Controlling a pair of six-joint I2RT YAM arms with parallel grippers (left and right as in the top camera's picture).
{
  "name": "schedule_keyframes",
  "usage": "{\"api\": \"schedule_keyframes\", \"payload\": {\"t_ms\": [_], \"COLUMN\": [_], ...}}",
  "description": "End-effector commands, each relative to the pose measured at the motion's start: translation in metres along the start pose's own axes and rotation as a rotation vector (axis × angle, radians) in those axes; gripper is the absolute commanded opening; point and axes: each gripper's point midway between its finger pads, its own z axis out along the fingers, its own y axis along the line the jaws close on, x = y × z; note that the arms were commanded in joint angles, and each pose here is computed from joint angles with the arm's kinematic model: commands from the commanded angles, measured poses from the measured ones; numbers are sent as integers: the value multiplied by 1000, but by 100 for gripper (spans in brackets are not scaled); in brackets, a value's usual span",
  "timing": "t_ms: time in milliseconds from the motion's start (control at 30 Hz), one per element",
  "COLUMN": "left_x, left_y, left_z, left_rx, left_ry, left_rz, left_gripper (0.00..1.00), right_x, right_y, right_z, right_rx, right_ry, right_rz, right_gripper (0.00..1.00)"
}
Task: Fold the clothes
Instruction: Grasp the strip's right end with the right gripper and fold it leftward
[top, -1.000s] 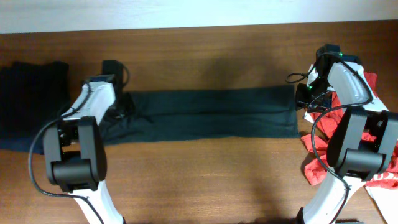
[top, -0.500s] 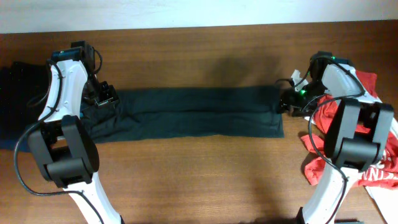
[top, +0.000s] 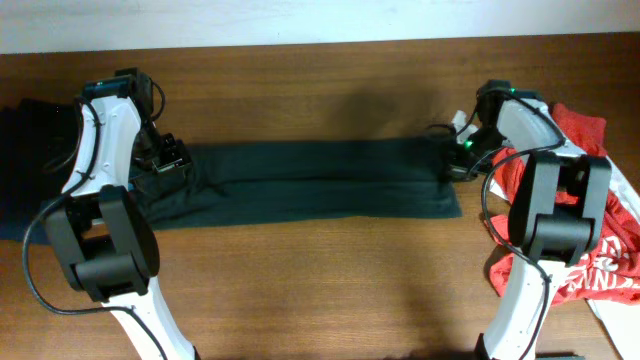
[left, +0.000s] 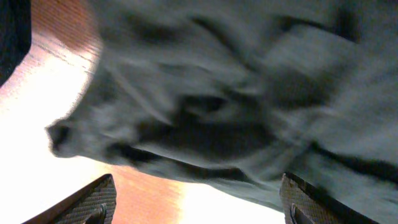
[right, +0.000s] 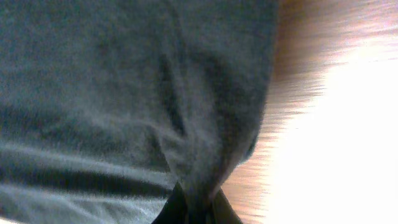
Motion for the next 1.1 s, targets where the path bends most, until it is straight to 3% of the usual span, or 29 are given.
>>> {"api": "schedule_keyframes", "payload": {"t_ms": [0,167,333,433,533,667,967,1033,1067], "left_x": [0,-3,-3,-3,-3,-3,-5,-5,-5], "left_y": [0,-1,-1,-1,-1,-1,-1,-1,-1], "left_z": [-16,-16,-16,-15,-15,-16,-16,-16,-16], "left_rx": [10,14,14,14,14,14,17,17,17], "left_ry": [-31,-41,-41,-40,-40,-41,-51,-51,-51], "left_rz": [-6,-7,-7,-7,-6,-6,-8,-8,-8], "left_gripper": [84,84,85,85,85,85,85,85,85], "right_x": [-20,-35,-19,-3,5,16,34,34,33], "right_y": [-68,-9,106,151,170,208,238,241,241], "right_z": [-38,-78,-44,-28,-21,-11,0,1,1], "right_rx": [172,184,201,204,202,70,70,68,65], "right_ry": [-54,-90,-49,-37,-33,-15,-5,-10,-13], "right_rz": [123,-16,-281,-310,-335,-343,-402,-405,-407], "right_gripper": [4,4,4,4,4,5,5,6,12]}}
